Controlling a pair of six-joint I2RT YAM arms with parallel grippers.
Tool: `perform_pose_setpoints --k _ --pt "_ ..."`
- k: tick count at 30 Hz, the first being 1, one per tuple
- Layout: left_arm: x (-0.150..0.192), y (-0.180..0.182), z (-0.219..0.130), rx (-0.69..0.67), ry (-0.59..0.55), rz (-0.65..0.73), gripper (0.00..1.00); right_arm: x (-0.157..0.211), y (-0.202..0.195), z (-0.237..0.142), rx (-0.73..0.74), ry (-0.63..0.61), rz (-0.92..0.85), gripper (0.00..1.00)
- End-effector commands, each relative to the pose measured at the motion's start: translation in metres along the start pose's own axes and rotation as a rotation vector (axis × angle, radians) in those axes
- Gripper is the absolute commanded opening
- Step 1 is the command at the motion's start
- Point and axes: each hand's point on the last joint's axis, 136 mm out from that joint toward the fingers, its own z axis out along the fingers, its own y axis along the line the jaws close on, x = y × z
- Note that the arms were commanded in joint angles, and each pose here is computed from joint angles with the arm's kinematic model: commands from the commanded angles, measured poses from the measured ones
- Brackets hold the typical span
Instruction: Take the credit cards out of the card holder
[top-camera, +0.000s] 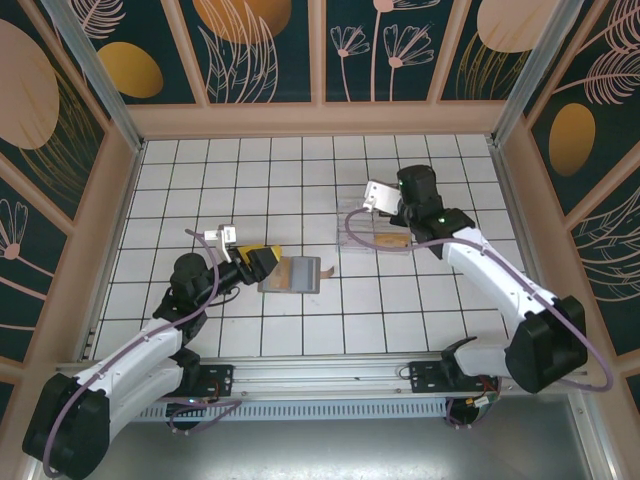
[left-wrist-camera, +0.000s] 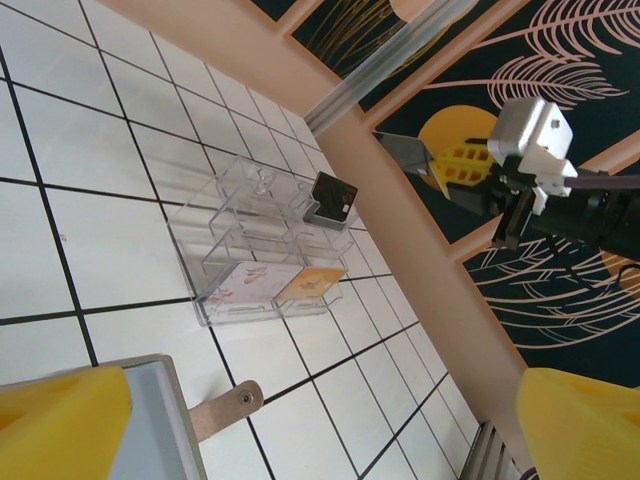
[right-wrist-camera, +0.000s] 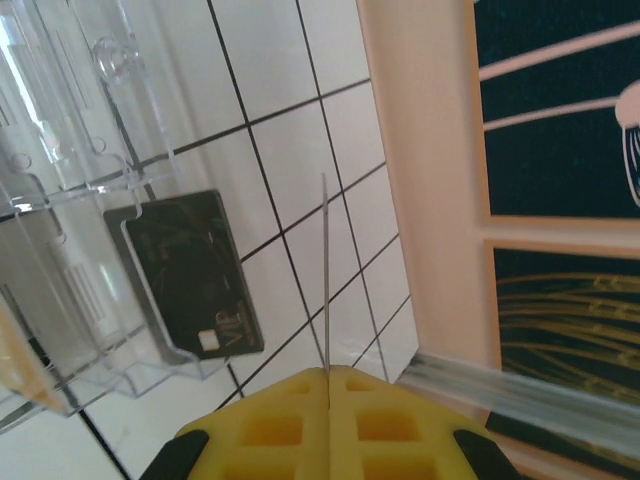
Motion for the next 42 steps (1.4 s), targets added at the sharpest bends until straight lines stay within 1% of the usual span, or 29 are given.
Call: perform_pose_setpoints --k 1,5,11,15,18,36,42 --pt "-0.005 -0.006 -0.002 0.018 -0.025 0.024 0.99 -0.013 0.009 0.004 -0.06 -0.062 -0.124 0.0" --pt "-0.004 -0.005 -0.002 0.015 -0.025 0.026 0.99 -0.002 0.03 0.014 -0.106 -0.035 -0.161 0.0" --pt "-0.005 -0.004 -0.003 0.009 -0.032 0.023 0.99 0.006 0.045 0.012 -0.155 -0.022 -0.141 0.0" --pt "-0.008 0.003 -0.004 -0.033 -0.049 0.024 0.99 0.015 0.057 0.015 -0.188 -0.007 -0.131 0.0" --pt "-0.008 0.0 -0.006 -0.021 -0.055 0.031 0.99 0.021 0.064 0.019 -0.196 0.005 -0.131 0.0" --pt "-0.007 0.0 -0.005 -0.016 -0.048 0.029 0.98 0.021 0.051 0.039 -0.175 0.023 -0.119 0.0" --pt "-0.007 0.001 -0.005 -0.019 -0.048 0.028 0.99 0.019 0.044 0.038 -0.166 0.022 -0.122 0.0"
